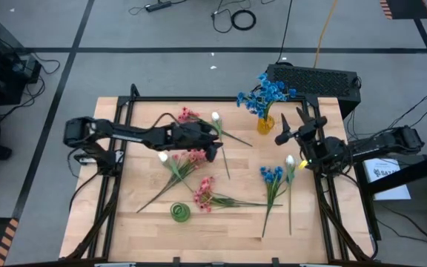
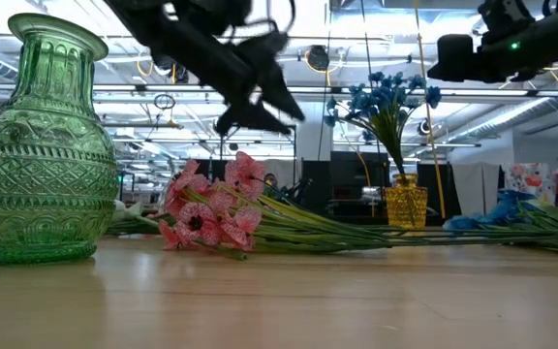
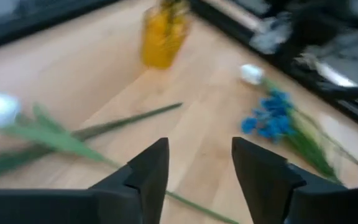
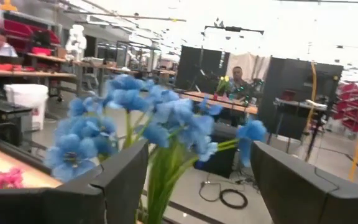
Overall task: Sort flowers into vase by color
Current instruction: Put the top white flower into the transparent vase
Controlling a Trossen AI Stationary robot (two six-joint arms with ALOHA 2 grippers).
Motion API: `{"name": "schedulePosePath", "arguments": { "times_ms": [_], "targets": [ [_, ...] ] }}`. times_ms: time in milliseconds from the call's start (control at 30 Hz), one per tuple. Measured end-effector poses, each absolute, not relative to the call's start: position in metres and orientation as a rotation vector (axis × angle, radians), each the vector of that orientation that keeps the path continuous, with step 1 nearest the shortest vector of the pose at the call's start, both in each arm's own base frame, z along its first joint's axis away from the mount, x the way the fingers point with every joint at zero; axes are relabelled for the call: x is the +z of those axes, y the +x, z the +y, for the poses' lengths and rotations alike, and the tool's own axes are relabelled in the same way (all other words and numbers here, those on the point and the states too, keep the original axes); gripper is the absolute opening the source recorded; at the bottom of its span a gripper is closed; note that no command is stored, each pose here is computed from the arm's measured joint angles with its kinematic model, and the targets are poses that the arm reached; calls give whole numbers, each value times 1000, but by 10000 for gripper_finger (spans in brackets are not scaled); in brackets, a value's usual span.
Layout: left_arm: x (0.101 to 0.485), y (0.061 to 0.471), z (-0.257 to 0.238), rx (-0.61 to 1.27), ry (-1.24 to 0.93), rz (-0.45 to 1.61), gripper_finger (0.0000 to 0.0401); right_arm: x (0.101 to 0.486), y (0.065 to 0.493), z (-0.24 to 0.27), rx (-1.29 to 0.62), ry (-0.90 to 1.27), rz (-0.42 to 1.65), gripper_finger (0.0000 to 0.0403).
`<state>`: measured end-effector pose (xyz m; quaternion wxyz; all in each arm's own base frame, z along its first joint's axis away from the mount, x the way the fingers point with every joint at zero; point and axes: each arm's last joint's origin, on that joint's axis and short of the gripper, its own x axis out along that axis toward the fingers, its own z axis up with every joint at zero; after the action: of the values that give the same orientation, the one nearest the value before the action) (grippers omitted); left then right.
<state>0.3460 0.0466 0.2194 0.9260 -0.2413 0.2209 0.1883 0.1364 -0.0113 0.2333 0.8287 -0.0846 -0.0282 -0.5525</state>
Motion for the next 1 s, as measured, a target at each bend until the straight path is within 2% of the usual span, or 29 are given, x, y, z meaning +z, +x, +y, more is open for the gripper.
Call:
{"name": "schedulePosePath", "arguments": {
  "times_ms": [133, 267, 367, 567, 667, 1000],
  "targets": [
    [204, 361, 50, 496, -598, 444, 167, 235, 133, -10, -1201, -173, -44, 274],
    [199, 371, 51, 535, -639, 431, 174, 235, 132, -7, -1187, -167, -40, 274],
    [193, 375, 49, 546, -657, 445, 195, 235, 132, -4, -1165, -166, -42, 274],
    [174, 377, 50, 593, -696, 502, 261, 235, 132, 0, -1155, -158, -38, 274],
    [171, 378, 52, 606, -717, 502, 278, 236, 132, 0, -1152, -154, -42, 274],
    [157, 380, 53, 632, -803, 520, 267, 236, 131, 2, -1136, -120, -63, 274]
  ]
}}
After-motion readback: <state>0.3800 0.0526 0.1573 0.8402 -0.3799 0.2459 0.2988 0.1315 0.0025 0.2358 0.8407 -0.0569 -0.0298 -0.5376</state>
